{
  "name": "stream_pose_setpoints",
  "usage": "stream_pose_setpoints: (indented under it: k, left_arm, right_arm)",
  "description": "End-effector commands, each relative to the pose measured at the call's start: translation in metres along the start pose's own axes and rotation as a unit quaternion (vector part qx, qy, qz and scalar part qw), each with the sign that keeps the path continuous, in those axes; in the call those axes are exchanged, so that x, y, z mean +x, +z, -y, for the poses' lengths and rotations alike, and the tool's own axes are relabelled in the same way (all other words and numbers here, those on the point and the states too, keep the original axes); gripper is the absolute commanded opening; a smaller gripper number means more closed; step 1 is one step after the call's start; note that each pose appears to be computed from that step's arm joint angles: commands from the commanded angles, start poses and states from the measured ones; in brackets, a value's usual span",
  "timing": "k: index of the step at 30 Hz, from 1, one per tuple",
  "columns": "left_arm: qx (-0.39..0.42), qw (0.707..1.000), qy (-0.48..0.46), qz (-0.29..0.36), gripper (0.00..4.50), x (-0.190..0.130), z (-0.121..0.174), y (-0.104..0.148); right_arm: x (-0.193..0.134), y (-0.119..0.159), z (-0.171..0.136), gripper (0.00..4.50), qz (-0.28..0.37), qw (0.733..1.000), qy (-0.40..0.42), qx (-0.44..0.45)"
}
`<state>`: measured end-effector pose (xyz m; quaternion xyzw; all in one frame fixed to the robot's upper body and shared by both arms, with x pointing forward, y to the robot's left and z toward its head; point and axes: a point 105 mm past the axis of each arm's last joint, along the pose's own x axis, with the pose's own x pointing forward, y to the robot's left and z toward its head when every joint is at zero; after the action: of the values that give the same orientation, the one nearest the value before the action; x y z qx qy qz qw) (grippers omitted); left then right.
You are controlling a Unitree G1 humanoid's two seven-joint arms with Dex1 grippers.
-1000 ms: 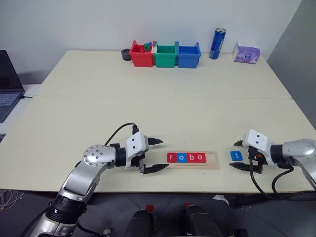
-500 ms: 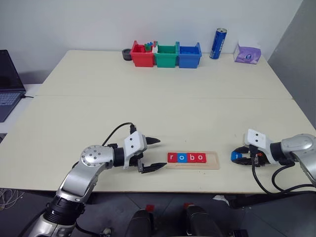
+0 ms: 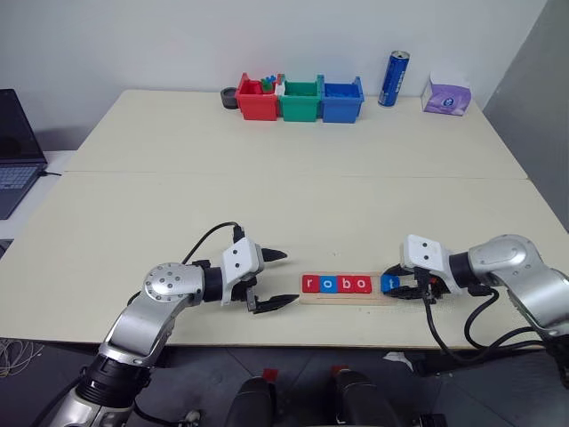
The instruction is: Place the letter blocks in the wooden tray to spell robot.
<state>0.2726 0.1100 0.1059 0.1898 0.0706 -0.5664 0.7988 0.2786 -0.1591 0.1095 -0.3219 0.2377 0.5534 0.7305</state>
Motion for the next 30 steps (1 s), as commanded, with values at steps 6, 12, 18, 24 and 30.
stream_pose_setpoints:
  k: [6, 12, 18, 24, 30]
  left_arm:
    - [0.019, 1.000, 0.009, 0.018, 4.50, -0.002, 0.000, 0.011]
    - [0.019, 1.000, 0.010, 0.018, 4.50, -0.002, 0.001, 0.011]
    - [0.019, 1.000, 0.010, 0.019, 4.50, -0.001, 0.001, 0.011]
    - [0.019, 1.000, 0.011, 0.019, 4.50, -0.001, 0.001, 0.012]
    - [0.019, 1.000, 0.011, 0.020, 4.50, -0.001, 0.002, 0.012]
  right_arm:
    - [0.004, 0.007, 0.003, 1.47, 0.000, 1.000, 0.000, -0.022]
    - [0.008, 0.006, 0.003, 1.47, 0.000, 1.000, 0.005, -0.024]
    - [0.012, 0.005, 0.001, 1.47, 0.001, 1.000, 0.012, -0.024]
    - [0.015, 0.009, 0.002, 1.47, 0.007, 0.999, 0.014, -0.028]
    - [0.013, 0.013, 0.005, 2.80, 0.019, 1.000, 0.012, -0.020]
